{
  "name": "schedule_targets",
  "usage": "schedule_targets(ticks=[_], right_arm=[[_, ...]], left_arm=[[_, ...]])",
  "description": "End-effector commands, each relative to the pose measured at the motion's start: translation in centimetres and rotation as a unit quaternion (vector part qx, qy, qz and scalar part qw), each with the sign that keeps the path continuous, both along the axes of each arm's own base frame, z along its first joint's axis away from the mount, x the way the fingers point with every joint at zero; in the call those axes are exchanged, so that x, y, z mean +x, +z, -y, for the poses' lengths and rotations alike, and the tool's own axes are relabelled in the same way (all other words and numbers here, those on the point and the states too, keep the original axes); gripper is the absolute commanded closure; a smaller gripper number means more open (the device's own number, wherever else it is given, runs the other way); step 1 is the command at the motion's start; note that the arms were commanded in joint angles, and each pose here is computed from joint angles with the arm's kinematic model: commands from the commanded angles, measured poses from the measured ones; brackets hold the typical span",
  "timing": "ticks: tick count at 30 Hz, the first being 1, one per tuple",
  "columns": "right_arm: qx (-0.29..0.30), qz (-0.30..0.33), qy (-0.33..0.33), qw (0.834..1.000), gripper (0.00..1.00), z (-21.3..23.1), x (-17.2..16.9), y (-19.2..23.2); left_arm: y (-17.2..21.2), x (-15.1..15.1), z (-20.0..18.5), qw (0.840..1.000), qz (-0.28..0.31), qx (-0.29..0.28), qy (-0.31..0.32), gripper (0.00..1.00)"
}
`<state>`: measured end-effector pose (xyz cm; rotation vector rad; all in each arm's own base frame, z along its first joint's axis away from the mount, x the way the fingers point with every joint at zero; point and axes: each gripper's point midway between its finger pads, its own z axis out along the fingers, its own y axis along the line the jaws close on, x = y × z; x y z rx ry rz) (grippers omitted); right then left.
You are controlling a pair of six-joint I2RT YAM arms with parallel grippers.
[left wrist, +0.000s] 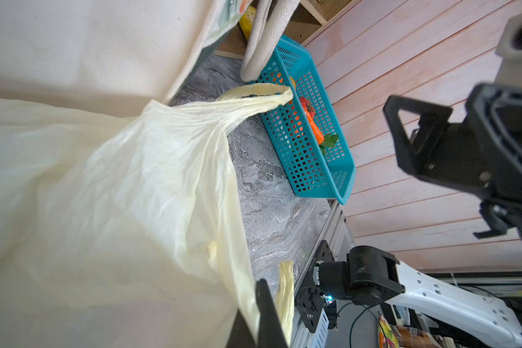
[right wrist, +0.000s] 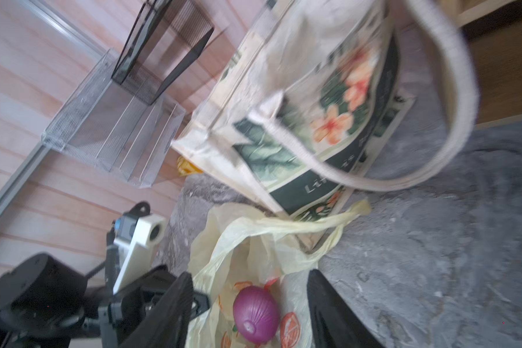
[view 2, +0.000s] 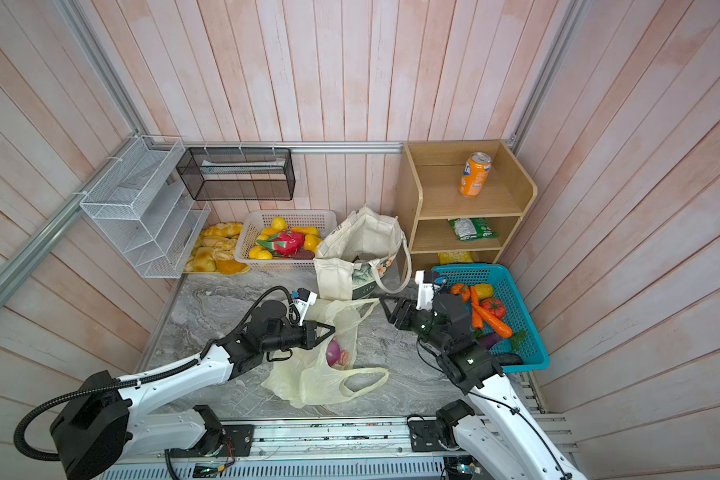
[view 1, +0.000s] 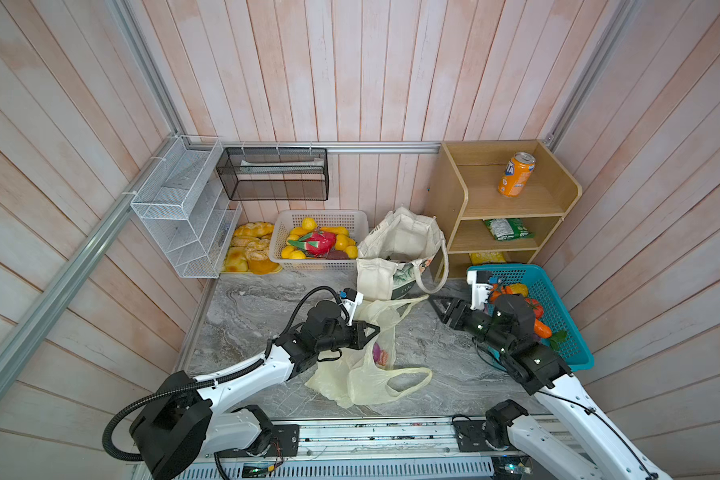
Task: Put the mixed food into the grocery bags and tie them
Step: 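Open the right gripper and move it back to the teal basket, then position the right gripper over the orange carrot in the teal basket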
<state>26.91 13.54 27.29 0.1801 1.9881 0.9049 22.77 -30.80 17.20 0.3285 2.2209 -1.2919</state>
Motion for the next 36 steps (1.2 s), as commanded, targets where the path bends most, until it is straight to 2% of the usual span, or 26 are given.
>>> schedule_targets(ticks=[1, 6, 12, 17, 23, 28, 36], right_arm=[[-0.041, -0.047, -0.06, 0.996, 0.4, 4.6, 1.4, -1.2], [-0.024, -0.092, -0.182, 0.979, 0.38, 13.1, 4.6, -3.0], [0.031, -0.135, -0.28, 0.95, 0.33, 19.6, 5.5, -6.0], [0.073, -0.166, -0.34, 0.923, 0.27, 22.1, 5.9, -8.2], [0.126, -0.182, -0.395, 0.892, 0.27, 23.7, 6.5, -9.0], [0.156, -0.202, -0.449, 0.856, 0.32, 26.1, 6.4, -10.3], [0.184, -0.231, -0.523, 0.799, 0.39, 29.0, 4.2, -13.4]], left_arm=[[0.5, 0.3, -0.6, 1.0, 0.015, 0.0, 0.011, 1.0], [0.6, 0.4, -0.8, 1.0, 0.015, 0.003, 0.013, 1.0], [0.1, 0.3, -0.7, 1.0, 0.005, -0.003, 0.014, 1.0], [-0.2, 0.2, -0.4, 1.0, 0.002, -0.004, 0.003, 1.0], [0.1, 0.2, 0.0, 1.0, 0.006, -0.004, -0.005, 1.0], [-0.1, 0.3, 0.1, 1.0, 0.003, -0.001, -0.007, 1.0], [-0.2, 0.6, 0.4, 1.0, -0.003, 0.004, -0.007, 1.0]])
